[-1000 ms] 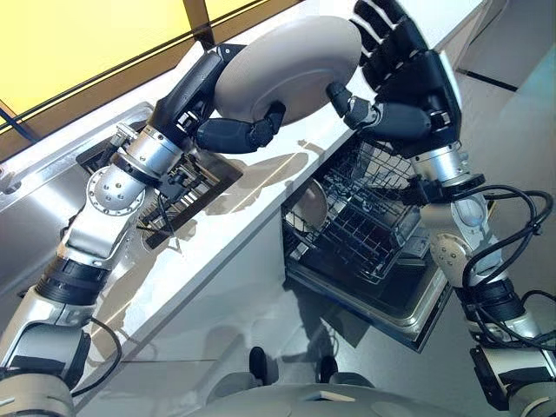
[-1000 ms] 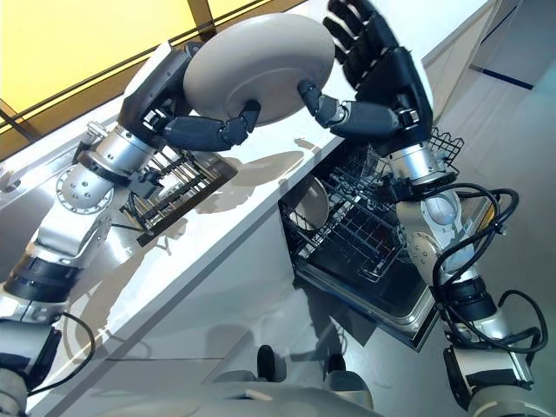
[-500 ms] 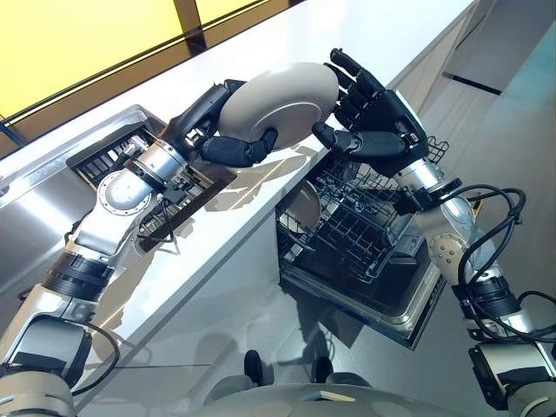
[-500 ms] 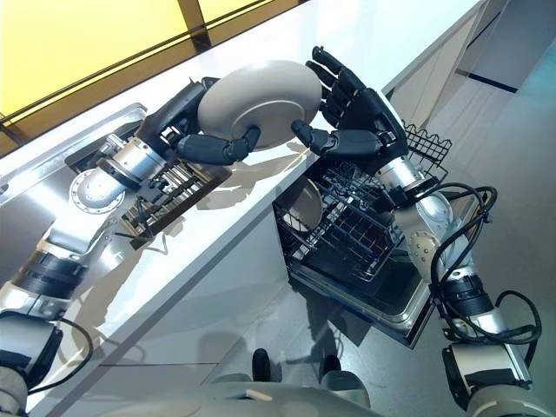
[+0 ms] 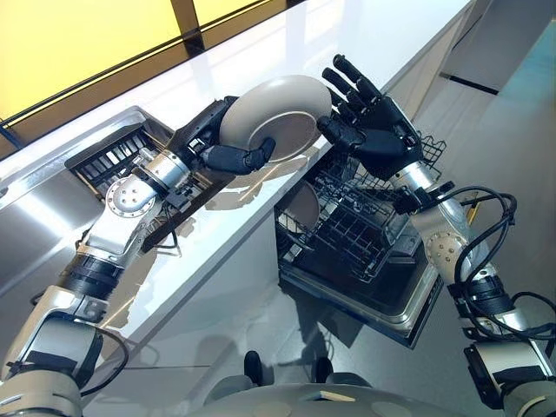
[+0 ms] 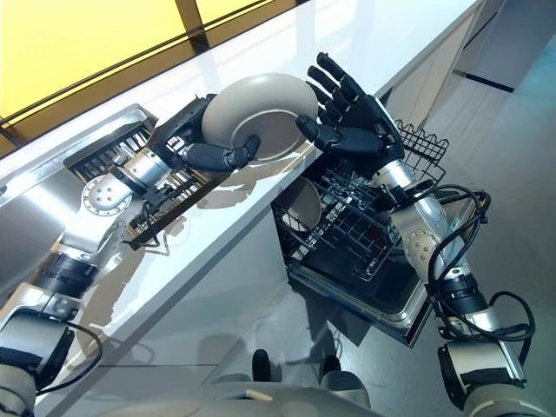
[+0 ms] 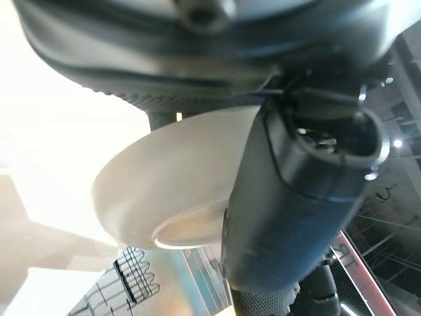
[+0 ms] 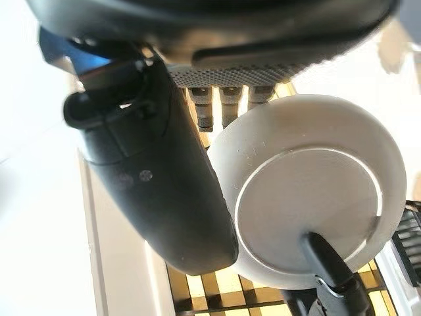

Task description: Pick up plates and place into dishwasher.

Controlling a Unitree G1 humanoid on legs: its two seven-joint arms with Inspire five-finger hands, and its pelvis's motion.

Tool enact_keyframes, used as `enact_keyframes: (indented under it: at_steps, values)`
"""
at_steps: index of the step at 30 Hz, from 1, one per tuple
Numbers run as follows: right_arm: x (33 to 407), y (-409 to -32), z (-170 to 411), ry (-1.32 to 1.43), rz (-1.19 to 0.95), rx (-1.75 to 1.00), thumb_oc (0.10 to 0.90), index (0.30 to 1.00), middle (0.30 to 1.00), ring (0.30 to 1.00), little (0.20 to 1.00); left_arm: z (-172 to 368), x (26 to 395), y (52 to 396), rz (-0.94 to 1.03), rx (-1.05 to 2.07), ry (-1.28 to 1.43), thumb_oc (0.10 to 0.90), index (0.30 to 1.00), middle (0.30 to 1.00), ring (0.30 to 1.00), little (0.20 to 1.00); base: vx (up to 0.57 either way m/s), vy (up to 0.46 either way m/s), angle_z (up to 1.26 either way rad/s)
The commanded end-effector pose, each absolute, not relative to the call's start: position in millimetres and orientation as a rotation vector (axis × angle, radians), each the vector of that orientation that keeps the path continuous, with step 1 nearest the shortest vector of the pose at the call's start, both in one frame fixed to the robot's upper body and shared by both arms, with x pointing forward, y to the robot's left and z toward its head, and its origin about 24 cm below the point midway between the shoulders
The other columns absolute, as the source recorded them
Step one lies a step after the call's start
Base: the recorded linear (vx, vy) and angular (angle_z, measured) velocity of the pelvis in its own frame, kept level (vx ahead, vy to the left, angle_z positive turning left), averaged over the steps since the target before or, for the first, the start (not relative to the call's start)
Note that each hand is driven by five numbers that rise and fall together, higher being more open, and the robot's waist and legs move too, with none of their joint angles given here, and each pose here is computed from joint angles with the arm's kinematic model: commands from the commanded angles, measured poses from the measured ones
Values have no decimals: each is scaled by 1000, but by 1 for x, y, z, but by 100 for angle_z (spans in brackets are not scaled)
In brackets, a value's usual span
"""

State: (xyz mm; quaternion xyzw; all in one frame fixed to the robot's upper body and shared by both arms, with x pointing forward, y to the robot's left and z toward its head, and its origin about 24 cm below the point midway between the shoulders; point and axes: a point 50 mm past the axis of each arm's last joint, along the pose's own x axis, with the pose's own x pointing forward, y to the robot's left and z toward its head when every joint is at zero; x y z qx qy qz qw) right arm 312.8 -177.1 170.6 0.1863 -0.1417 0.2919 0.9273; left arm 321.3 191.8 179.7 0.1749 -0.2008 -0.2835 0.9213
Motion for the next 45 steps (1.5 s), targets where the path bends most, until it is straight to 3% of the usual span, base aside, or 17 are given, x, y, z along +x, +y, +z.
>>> enact_keyframes:
  at_steps: [1,10,22,23,25,42,43,44,45]
  values:
    - [304,-125,228,-500,1017,424,800,900,900,900,900,229,339,169,-657,270,-577,100,300,300,300,200,9,-13,-5]
    - [314,-125,200,-200,1176,195,800,900,900,900,900,227,340,158,-852,103,-474,100,300,300,300,200,13,-4,-2]
    - [315,-123,211,-216,1254,220,800,900,900,900,900,228,342,159,-889,99,-431,100,300,300,300,200,-2,-1,0]
    - [315,-123,212,-220,1256,225,605,733,733,733,705,228,342,159,-889,102,-430,100,300,300,300,200,-35,-7,0]
    - [314,-122,216,-250,1243,260,100,300,300,300,200,228,342,159,-890,102,-431,100,300,300,300,200,0,0,0]
    - [310,-111,230,-387,1212,500,100,300,300,300,200,211,348,155,-891,67,-373,100,300,300,300,200,2,-1,0]
    - [310,-111,230,-390,1209,505,100,300,300,300,200,209,349,156,-885,69,-369,298,469,469,469,398,0,0,0]
    - [310,-111,230,-390,1207,506,100,300,300,300,200,209,349,157,-878,73,-365,586,716,716,716,686,0,0,0]
    - [310,-112,230,-391,1200,506,100,300,300,300,200,209,349,159,-871,75,-362,800,900,900,900,900,0,0,0]
